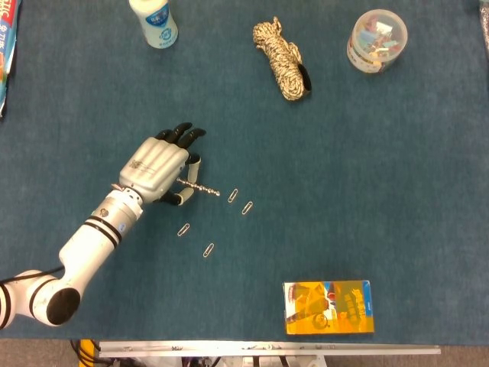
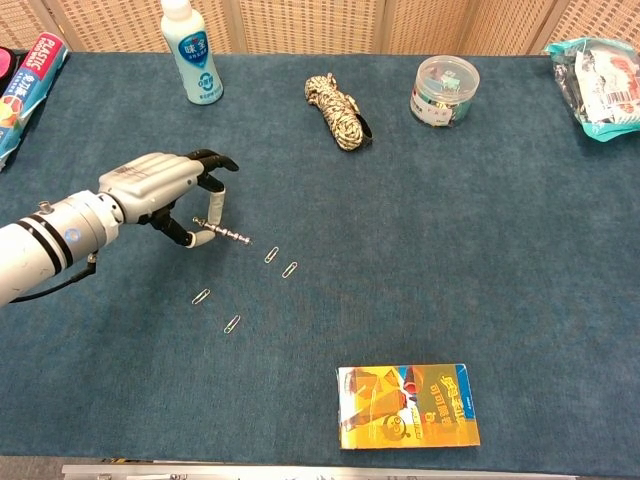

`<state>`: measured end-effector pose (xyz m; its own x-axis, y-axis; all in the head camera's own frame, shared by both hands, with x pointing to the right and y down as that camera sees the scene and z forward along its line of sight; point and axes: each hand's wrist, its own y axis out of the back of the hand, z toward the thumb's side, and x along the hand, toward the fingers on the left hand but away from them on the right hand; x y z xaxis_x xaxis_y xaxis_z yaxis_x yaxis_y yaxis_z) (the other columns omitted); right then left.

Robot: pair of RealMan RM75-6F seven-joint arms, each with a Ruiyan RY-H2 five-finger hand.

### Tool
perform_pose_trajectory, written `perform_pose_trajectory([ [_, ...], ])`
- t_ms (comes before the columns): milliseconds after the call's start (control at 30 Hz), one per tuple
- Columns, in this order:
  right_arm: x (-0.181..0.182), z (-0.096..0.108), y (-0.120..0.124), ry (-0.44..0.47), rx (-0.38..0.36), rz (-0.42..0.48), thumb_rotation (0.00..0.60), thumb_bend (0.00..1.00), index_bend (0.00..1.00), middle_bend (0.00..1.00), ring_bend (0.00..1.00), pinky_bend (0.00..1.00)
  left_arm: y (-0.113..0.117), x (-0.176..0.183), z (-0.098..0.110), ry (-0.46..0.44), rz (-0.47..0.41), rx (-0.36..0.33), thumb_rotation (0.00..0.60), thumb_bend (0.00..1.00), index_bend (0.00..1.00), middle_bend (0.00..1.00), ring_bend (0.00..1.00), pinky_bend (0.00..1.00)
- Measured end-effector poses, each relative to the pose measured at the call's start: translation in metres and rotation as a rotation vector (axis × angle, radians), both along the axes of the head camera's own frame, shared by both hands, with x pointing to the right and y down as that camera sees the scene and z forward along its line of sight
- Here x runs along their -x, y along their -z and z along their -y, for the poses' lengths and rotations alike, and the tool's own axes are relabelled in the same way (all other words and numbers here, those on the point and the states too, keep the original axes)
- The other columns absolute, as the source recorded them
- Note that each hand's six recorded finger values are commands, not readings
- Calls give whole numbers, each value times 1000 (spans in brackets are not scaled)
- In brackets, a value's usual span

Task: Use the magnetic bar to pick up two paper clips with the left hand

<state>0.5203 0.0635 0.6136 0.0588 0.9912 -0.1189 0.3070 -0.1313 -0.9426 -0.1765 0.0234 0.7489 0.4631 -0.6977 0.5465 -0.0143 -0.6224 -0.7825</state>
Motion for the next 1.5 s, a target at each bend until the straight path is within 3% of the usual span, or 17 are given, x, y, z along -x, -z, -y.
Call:
perform_pose_trajectory([
  [833, -7, -12, 4, -11, 10, 42, 600, 97, 404, 304, 206, 303, -17, -26, -6, -36, -25, 47, 600, 345, 565, 117, 49, 163],
  [1500, -8, -11, 2, -11, 21, 60, 600, 97, 404, 303, 206, 303, -30, -27, -3, -26, -9, 78, 600, 345, 565, 117, 51, 163],
])
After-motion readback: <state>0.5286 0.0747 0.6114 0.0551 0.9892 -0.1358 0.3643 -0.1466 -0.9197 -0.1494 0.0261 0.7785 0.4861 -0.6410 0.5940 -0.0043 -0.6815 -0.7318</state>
